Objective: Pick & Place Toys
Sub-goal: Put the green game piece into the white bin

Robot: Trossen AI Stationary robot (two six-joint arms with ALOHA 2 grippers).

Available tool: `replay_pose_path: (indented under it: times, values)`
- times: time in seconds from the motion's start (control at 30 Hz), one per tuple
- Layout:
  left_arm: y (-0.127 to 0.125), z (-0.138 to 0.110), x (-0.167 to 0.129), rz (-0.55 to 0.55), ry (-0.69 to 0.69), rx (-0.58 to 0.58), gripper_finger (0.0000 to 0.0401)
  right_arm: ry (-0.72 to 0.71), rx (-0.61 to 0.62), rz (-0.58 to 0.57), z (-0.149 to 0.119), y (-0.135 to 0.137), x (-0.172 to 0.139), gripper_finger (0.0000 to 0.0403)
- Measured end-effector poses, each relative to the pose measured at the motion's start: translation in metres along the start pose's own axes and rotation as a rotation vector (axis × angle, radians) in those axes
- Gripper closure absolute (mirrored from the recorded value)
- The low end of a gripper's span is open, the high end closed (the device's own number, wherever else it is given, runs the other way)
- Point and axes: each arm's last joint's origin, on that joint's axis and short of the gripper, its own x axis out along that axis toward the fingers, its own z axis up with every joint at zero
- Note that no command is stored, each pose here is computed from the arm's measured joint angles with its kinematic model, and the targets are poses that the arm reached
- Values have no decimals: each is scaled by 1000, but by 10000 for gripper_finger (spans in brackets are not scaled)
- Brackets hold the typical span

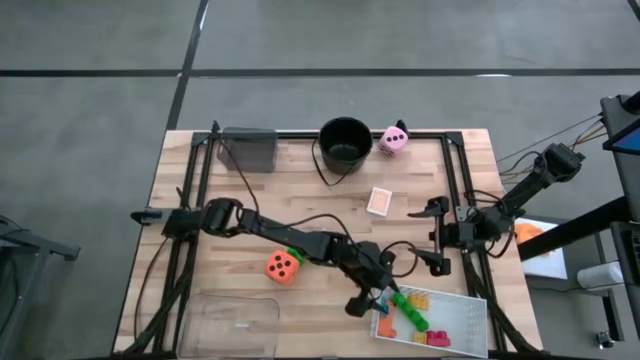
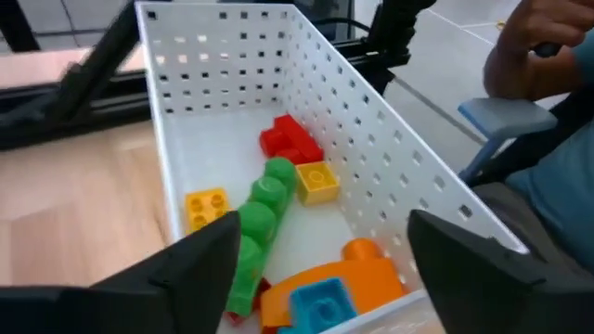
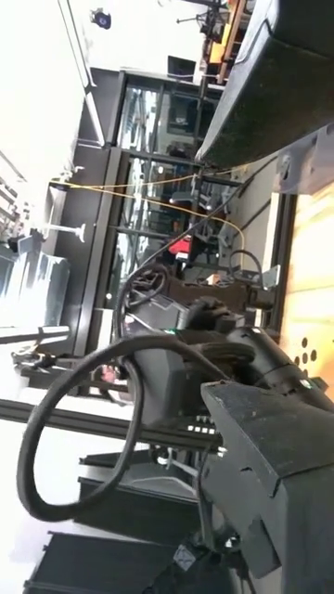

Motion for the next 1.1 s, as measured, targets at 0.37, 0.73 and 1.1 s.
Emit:
replay_pose_path:
  times: [0.37, 0.73, 1.1]
  values:
    - [-12, 26, -39, 93, 67, 55, 56, 7, 2, 4, -2, 1, 0, 16]
    - [-38, -35, -118, 398, 154, -131, 55, 30, 6, 14, -6, 3, 1, 16]
    - [-47, -115, -160, 596, 317, -314, 55, 26, 7, 9, -5, 2, 0, 16]
